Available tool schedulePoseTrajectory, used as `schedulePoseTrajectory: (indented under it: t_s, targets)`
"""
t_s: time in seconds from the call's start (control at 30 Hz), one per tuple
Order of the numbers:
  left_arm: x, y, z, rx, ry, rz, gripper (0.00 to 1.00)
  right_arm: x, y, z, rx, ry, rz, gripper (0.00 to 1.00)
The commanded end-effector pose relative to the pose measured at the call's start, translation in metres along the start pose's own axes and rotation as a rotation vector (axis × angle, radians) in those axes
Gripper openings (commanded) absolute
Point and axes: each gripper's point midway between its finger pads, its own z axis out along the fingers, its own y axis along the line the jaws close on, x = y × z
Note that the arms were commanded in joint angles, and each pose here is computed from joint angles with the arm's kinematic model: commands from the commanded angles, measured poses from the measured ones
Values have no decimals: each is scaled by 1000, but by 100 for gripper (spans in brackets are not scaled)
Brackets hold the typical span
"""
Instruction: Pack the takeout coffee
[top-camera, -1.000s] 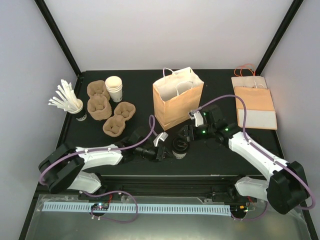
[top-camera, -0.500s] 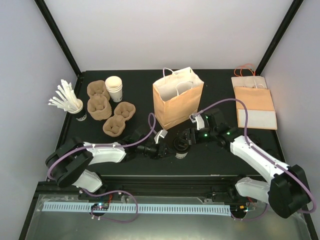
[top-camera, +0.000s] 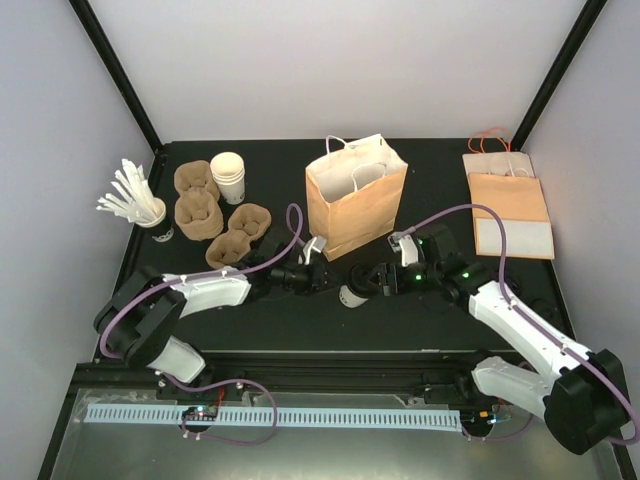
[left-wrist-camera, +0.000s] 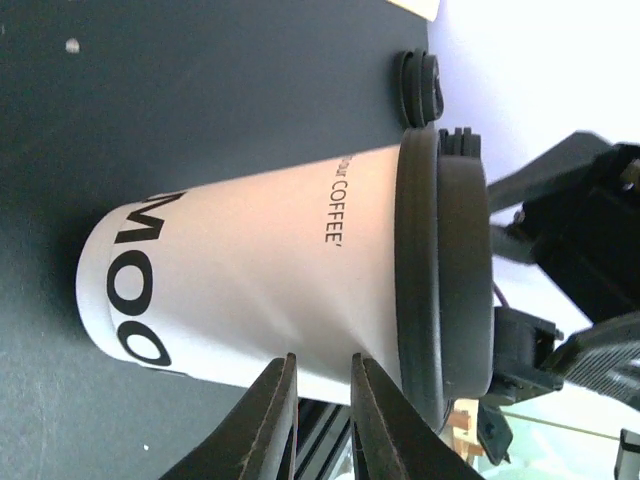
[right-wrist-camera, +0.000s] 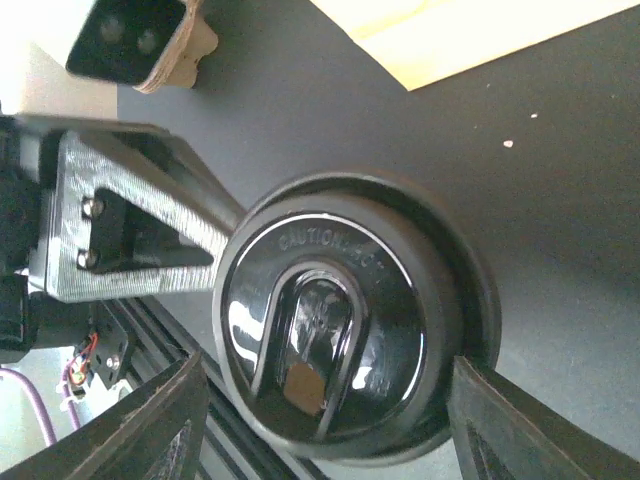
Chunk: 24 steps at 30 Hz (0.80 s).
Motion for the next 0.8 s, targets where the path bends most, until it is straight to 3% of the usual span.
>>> schedulePoseTrajectory:
  t_s: [0.0,0.4,0.63,0.77]
  targets:
    - [-25,-18,-2,31,-43,76,18,9,11,-7,-41,22,18,68]
    - [-45,15,-18,-53,-103,46,19,-2,30,-12,-110,17,9,70]
    - [-40,14,-38,-70,-134,57,21,-23,32,-30,-25,-40,-59,69]
    - [-32,1,-39,2,-129,42,23,-32,25,-34,9,-67,-62,60]
